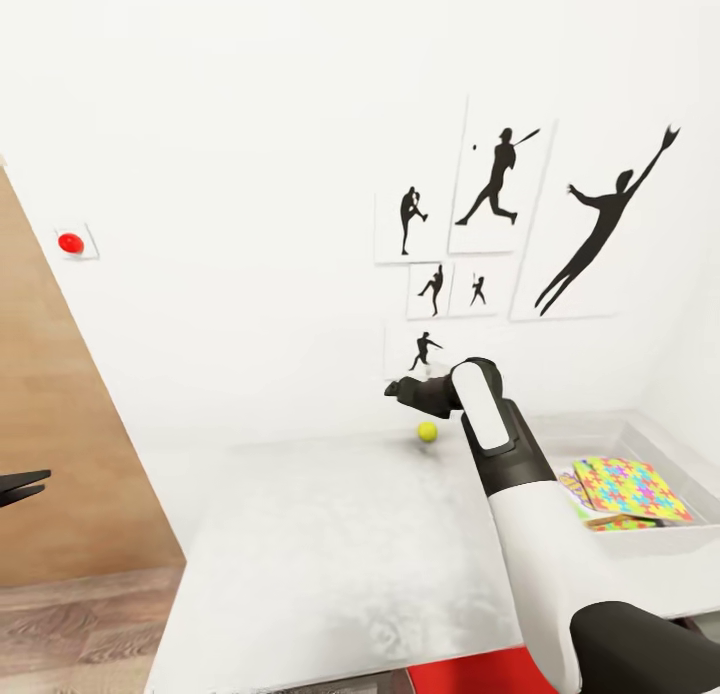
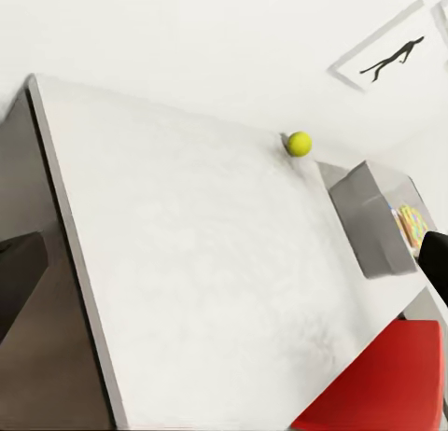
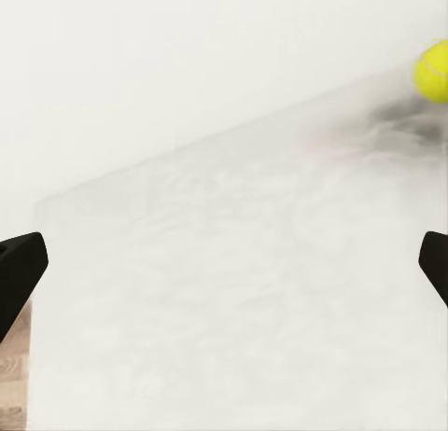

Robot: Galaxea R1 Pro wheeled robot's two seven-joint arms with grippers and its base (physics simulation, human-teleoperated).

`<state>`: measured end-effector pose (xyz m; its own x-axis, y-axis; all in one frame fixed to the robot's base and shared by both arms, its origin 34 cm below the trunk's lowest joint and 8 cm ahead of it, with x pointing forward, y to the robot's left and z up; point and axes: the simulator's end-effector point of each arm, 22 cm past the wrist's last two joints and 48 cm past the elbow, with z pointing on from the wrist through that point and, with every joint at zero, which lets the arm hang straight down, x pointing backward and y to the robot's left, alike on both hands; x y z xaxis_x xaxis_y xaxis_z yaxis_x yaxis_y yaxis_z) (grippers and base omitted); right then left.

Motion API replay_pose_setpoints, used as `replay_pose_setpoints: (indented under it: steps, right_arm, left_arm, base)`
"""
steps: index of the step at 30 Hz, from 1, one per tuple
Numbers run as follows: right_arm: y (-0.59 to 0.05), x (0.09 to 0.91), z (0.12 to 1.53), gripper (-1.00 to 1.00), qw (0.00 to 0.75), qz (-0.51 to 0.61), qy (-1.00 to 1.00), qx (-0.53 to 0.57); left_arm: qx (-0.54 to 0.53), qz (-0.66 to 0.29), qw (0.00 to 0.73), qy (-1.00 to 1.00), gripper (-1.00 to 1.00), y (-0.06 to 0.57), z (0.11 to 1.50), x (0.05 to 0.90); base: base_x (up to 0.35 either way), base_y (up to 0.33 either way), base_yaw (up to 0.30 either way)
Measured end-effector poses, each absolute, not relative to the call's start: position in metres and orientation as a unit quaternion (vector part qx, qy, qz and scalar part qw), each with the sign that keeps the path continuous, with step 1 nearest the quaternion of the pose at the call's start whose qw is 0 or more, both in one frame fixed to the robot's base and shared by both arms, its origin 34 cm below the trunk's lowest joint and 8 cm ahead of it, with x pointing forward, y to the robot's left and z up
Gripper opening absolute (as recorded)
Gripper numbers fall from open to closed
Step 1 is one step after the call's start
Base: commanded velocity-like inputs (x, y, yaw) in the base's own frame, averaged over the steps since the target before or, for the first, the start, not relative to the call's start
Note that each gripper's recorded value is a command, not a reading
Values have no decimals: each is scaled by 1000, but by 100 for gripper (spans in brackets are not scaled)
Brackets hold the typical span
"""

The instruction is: Put all the toys in the child's room - the three board games (two on the bed and one on the table), the two jigsaw puzzles on the table, and the tennis ball on the table - inside the toy box on the table in the child's room.

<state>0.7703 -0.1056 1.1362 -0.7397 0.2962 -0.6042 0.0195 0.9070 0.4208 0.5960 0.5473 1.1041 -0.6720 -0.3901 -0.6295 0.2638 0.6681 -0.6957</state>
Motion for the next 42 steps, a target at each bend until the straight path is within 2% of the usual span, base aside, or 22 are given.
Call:
replay_pose_setpoints:
  steps: [11, 42]
  right_arm:
    - [-105, 771, 1130, 100, 347, 196, 913, 85]
    - [-106, 772, 1129, 100, 346, 195, 914, 86]
  left_arm:
    - [-40, -405, 400, 821, 100, 548, 1100, 597]
    - [-41, -405, 399, 822, 100, 547, 1099, 597]
  base:
    - [-14, 0, 165]
    - [-20, 0, 25]
